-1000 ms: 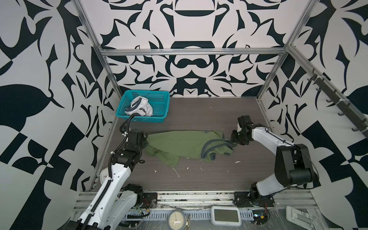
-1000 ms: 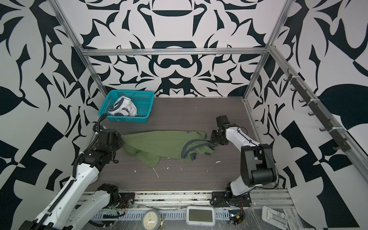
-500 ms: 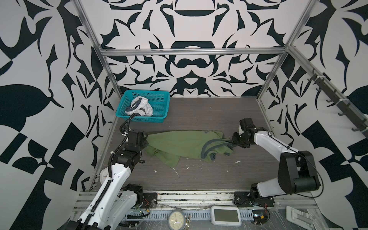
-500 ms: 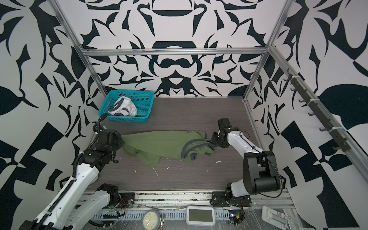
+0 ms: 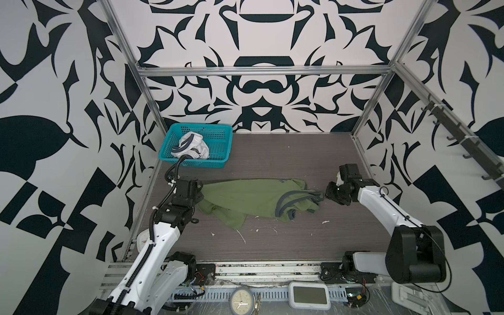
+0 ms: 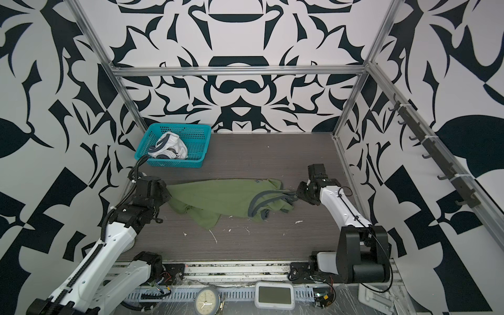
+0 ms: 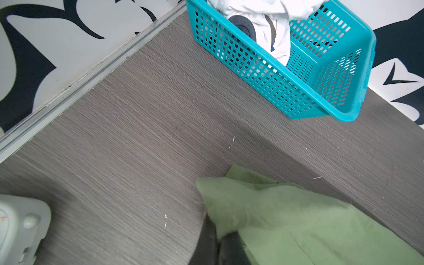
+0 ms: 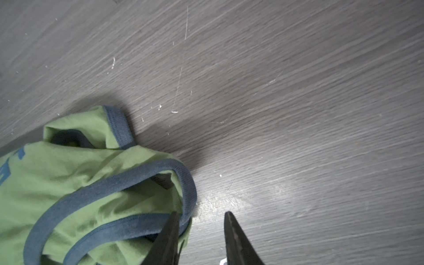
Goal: Fold and stack tank tops
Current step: Smooth out the tank top at the center of the table.
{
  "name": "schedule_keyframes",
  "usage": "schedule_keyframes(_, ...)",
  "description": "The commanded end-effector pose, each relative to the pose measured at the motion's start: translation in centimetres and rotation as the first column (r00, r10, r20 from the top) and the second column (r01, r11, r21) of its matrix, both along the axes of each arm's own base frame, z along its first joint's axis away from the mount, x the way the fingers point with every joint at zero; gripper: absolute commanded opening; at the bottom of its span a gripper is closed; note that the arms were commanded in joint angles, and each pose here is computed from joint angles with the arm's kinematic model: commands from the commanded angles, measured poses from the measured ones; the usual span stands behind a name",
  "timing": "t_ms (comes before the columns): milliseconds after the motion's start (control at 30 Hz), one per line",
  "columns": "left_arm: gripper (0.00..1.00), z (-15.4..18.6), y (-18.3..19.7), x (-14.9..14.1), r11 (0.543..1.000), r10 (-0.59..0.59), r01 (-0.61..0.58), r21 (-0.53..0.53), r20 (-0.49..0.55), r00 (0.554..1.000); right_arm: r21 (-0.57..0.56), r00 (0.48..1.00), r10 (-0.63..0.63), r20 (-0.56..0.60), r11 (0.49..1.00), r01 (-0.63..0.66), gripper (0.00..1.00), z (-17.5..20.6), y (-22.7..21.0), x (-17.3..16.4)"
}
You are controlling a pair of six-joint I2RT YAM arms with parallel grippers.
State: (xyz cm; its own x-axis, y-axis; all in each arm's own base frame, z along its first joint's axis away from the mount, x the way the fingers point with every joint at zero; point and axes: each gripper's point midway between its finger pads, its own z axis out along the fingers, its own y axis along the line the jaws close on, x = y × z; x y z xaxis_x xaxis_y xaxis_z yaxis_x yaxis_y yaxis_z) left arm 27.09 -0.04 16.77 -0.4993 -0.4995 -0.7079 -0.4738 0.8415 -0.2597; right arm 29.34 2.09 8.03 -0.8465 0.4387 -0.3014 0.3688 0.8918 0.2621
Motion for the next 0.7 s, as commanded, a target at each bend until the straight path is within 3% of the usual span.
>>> schedule_keyframes(0,0.00,0.5,-0.1,0.3,1.000,0.007,-0.007,-0.018,0.015,1.000,0.026,1.000,0.024,-0.010,0.999,-0.024,0.36,-0.3,0.6,-0.1)
schedule_keyframes(433,0.00,0.2,0.0,0.2,1.000,0.015,-0.015,-0.026,0.014,1.000,0.069,0.998,0.041,-0.053,0.997,-0.037,0.28,-2.2,1.5,0.3)
schedule_keyframes(667,0.00,0.1,0.0,0.1,1.000,0.017,-0.017,-0.022,0.012,1.000,0.060,0.997,0.041,-0.062,0.998,-0.037,0.08,-2.6,1.5,0.5)
